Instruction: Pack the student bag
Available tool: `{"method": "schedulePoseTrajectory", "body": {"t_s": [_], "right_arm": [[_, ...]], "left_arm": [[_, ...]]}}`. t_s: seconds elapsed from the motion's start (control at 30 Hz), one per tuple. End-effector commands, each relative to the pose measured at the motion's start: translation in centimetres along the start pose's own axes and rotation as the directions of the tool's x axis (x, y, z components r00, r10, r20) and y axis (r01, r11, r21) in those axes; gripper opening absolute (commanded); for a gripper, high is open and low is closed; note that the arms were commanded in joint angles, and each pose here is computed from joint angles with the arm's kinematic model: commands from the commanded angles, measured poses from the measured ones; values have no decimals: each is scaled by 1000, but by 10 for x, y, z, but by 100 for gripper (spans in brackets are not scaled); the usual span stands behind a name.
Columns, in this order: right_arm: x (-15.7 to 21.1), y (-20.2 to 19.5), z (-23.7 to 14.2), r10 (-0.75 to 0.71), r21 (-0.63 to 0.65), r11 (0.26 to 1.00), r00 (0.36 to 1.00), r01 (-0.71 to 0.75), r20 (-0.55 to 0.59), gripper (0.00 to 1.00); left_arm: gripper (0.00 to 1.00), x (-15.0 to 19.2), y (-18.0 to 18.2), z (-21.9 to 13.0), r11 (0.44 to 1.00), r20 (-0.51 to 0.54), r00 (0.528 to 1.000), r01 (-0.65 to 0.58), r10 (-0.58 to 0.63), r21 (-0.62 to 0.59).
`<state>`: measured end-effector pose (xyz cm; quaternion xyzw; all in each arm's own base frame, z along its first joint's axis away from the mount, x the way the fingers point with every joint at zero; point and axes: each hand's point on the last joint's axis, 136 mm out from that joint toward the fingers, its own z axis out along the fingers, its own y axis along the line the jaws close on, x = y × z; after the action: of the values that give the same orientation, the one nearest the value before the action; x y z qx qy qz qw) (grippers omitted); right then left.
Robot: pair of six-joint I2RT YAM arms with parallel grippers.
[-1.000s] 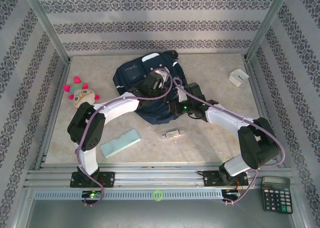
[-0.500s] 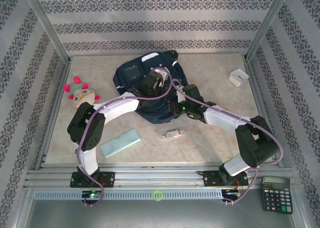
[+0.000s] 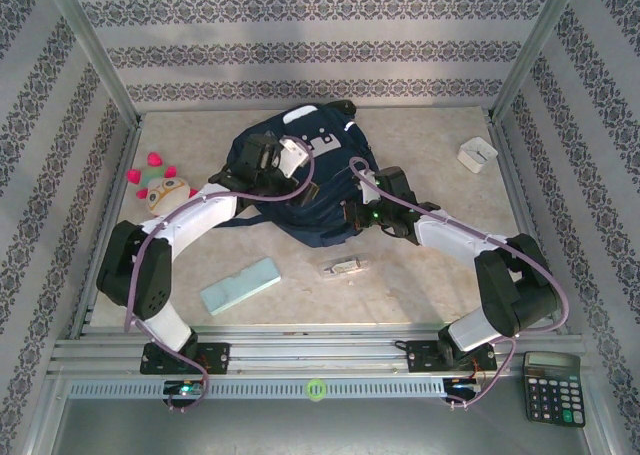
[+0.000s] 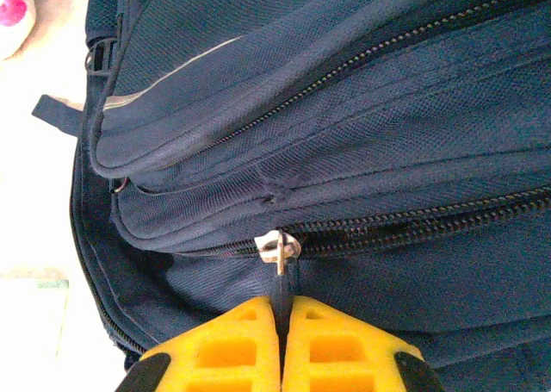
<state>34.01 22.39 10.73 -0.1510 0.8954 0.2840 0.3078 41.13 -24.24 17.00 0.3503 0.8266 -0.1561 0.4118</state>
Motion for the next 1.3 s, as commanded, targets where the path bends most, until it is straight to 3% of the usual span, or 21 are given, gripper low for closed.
{"method": "schedulePoseTrajectory", "body": {"t_s": [0.0,0.1,0.33,0.4,0.5,0.6,0.73,0.83,1.03,1.27], "right_arm": [[-11,6,-8,-34,-29,999,999,35,29,0],[-14,5,-9,-33,-30,999,999,34,34,0],[-16,2,-12,-20,-33,999,999,21,36,0],[-17,-1,-14,-9,-27,1000,999,10,37,0],[-19,-9,-18,24,-8,1000,999,-24,44,0],[-26,-25,-23,61,25,998,996,-63,59,0],[-44,-30,-26,48,23,998,995,-51,88,0],[-59,-21,-30,25,-8,1000,995,-24,101,0],[-71,15,-38,-25,-88,995,992,37,124,0],[-49,70,-33,-6,-183,983,996,23,93,0]], "left_arm": [[89,36,-21,10,980,-126,978,-151,167,130],[92,44,-22,20,973,-150,970,-165,189,162],[89,55,1,45,980,-199,960,-188,196,61],[74,54,13,50,982,-202,961,-191,186,-4],[27,38,19,41,987,-172,975,-154,143,-52],[1,7,18,17,994,-87,995,-59,51,-95],[0,-27,21,-10,977,45,990,139,-133,-160],[0,-42,22,-14,949,87,969,245,-232,-199],[0,-81,28,-11,869,214,890,445,-402,-215],[0,-115,15,12,857,252,878,463,-408,-227]]}}
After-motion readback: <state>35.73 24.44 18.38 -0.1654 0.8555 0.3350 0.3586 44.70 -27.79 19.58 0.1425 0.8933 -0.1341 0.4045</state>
